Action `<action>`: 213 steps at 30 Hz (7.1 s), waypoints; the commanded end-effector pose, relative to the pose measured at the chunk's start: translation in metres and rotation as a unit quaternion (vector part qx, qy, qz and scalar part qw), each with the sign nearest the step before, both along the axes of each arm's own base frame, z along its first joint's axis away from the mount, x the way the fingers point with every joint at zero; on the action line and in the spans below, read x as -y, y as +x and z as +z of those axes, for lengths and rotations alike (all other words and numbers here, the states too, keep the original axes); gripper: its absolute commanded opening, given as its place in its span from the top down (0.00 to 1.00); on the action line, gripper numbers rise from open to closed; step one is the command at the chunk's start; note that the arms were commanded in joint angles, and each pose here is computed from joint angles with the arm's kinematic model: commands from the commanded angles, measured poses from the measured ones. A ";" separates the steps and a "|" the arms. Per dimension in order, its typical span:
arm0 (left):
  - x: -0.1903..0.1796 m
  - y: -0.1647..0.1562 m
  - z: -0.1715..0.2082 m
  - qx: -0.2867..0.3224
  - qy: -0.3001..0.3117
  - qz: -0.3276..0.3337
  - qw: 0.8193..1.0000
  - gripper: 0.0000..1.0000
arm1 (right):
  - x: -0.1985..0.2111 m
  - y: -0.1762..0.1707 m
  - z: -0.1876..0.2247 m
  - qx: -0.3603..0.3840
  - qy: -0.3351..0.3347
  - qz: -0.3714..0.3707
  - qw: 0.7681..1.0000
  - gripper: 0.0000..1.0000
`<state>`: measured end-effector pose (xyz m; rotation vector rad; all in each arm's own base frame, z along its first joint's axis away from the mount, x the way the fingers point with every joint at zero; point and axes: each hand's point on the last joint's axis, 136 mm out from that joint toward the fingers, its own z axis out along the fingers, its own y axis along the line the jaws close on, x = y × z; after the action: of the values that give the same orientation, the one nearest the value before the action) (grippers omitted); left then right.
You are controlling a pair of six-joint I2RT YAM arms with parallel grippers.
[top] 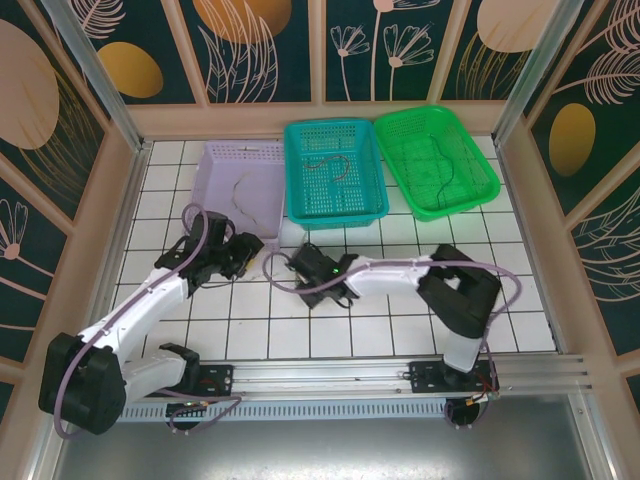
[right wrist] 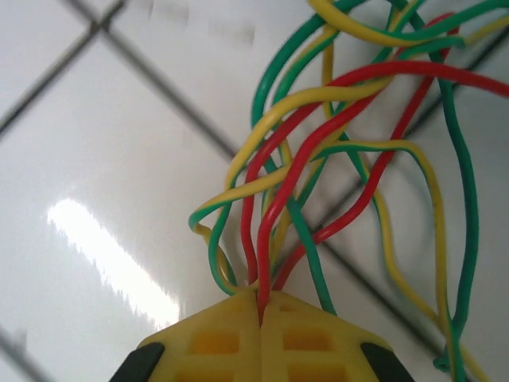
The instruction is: Untangle the cables
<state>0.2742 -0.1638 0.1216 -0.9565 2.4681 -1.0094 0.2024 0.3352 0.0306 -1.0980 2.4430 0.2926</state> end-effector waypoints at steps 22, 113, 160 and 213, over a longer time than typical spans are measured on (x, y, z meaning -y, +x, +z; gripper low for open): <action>0.122 -0.008 -0.008 -0.043 -0.065 -0.057 0.995 0.77 | 0.044 -0.037 0.062 0.005 0.117 0.043 0.992 1.00; 0.155 0.022 0.100 0.162 -0.015 -0.237 0.958 0.39 | 0.130 0.044 0.177 0.028 0.229 -0.203 0.951 1.00; 0.211 0.028 0.051 0.104 -0.066 -0.218 0.968 0.22 | 0.116 0.062 0.326 -0.023 0.434 -0.238 0.869 1.00; 0.214 -0.012 0.201 0.312 -0.120 -0.324 0.885 1.00 | 0.168 0.067 0.186 -0.292 0.526 -0.549 0.580 0.50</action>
<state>0.2726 -0.3729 0.3061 0.1134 2.1976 -1.4764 0.2597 0.1567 0.1808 1.0352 2.2911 1.2930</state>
